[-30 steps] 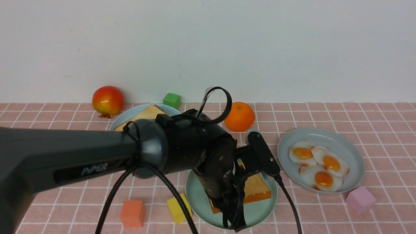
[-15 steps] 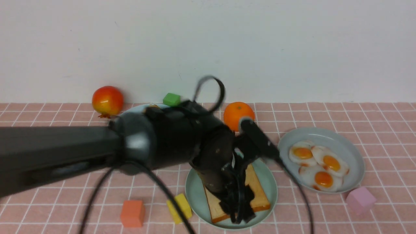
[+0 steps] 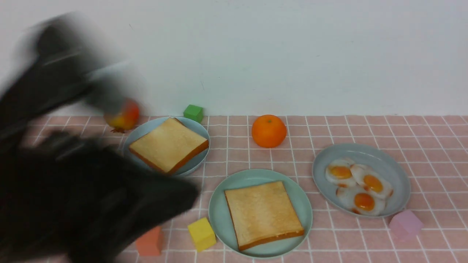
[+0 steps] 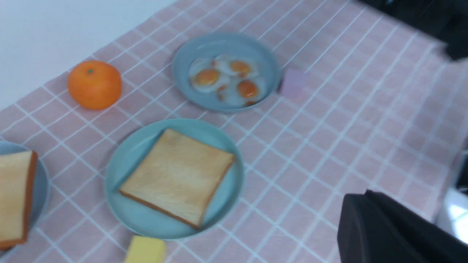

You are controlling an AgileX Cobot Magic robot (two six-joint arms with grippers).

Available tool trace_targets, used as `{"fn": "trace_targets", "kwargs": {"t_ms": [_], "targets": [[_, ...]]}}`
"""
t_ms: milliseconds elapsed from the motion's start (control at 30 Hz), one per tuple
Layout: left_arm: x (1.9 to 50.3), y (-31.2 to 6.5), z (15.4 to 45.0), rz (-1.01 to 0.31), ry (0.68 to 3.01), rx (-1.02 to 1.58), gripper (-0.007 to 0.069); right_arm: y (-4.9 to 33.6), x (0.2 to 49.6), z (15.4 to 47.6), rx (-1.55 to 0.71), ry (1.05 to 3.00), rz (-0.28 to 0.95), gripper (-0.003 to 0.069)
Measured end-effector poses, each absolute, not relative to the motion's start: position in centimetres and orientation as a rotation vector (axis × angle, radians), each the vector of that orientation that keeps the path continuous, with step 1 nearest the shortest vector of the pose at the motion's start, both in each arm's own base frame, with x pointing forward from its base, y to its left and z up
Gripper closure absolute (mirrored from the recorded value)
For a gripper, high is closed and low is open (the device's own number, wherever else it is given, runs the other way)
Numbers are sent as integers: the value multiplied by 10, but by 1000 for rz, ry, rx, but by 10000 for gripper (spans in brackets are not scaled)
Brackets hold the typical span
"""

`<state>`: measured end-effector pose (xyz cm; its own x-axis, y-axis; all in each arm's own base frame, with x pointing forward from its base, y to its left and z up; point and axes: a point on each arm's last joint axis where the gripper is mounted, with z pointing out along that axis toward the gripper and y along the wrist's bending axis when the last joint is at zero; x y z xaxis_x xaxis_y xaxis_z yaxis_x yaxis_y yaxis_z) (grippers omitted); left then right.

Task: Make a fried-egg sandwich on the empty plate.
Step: Use the right arm to grab a fried egg

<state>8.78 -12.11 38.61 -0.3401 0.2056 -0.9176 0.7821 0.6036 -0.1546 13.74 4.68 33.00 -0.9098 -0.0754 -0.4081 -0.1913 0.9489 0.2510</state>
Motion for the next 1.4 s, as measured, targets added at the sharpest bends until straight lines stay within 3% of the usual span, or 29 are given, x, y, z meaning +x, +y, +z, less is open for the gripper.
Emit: {"fn": "trace_targets", "kwargs": {"t_ms": [100,367,500,567,700,967,1200,1400], "targets": [[56,-82,363,-833,1754,720,613,66,184,322,-321,2735,299,641],[32,-52,342,-952,1669,588,613,100,268,280,-609,2697,-56,596],[29,-48,342,-978,1660,561,613,105,308,246,-660,2705,-156,431],[32,-51,341,-974,1679,564,613,101,328,235,-634,2705,-174,334],[39,-60,338,-956,1733,578,613,92,359,220,-639,2694,-190,237],[45,-68,334,-938,1780,591,613,80,392,189,-733,2738,-173,213],[45,-68,335,-941,1767,585,613,77,397,175,-781,2755,-66,212],[46,-68,337,-947,1748,576,613,76,400,169,-844,2743,-97,212]]}}
